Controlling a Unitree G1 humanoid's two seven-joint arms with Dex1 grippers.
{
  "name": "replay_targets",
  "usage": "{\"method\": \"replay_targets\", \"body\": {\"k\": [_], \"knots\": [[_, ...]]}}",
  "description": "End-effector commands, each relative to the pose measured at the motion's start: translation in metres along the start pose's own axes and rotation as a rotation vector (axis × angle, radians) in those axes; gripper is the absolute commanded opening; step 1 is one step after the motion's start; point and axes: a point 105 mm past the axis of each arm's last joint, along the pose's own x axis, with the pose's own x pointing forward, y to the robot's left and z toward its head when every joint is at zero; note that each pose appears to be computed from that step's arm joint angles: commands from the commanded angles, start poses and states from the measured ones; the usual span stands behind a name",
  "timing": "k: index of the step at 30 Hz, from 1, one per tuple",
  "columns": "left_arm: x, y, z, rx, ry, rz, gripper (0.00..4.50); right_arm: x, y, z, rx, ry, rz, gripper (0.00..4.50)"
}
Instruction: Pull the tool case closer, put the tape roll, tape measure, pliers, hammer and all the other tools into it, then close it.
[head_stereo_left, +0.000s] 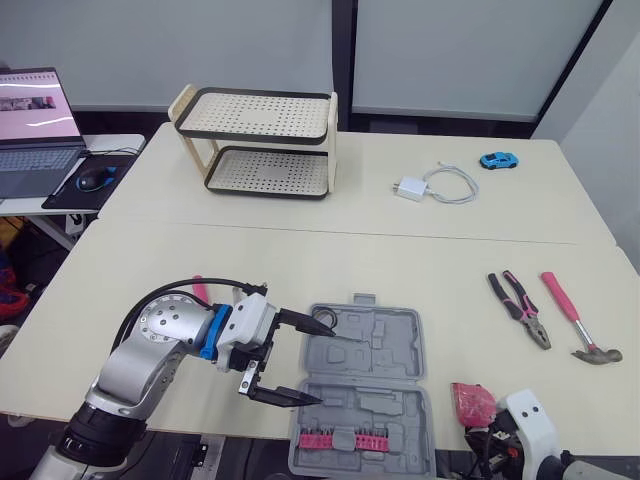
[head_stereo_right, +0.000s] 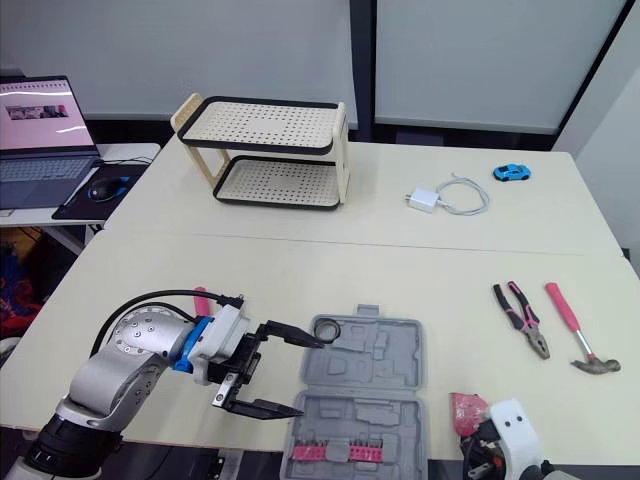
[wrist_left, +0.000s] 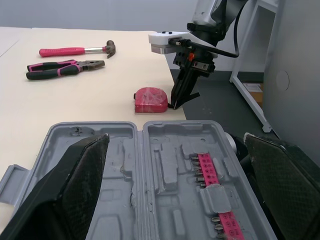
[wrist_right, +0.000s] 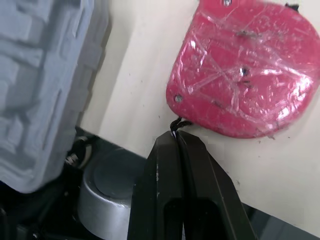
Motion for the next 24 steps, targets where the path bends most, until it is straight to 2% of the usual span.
{"method": "replay_targets", "body": {"k": [1,7,9,13,16,20,24], "knots": [[0.003,-0.001,0.006,0.027,-0.007,-0.011,4.5,-0.014,0.005,0.006,0.012,0.004,0.012,0.83],[0.004,0.0,0.006,0.029,-0.006,-0.01,4.5,-0.041,0.014,0.012,-0.007,0.041,0.107,2.2],[0.004,0.0,0.006,0.03,-0.006,-0.008,4.5,-0.055,0.018,0.017,-0.084,0.064,0.173,2.63],[0.004,0.0,0.006,0.036,-0.012,-0.012,4.5,-0.066,0.002,0.062,-0.459,-0.035,0.184,3.37],[0.006,-0.002,0.007,0.048,-0.011,-0.027,4.5,-0.064,-0.012,0.083,-0.7,-0.067,0.206,4.35],[0.009,-0.003,0.007,0.059,-0.009,-0.043,4.5,-0.05,-0.03,0.092,-0.952,-0.064,0.243,4.44],[0.012,-0.006,0.008,0.065,-0.012,-0.056,4.5,-0.037,-0.037,0.085,-1.091,-0.021,0.336,4.44]]}}
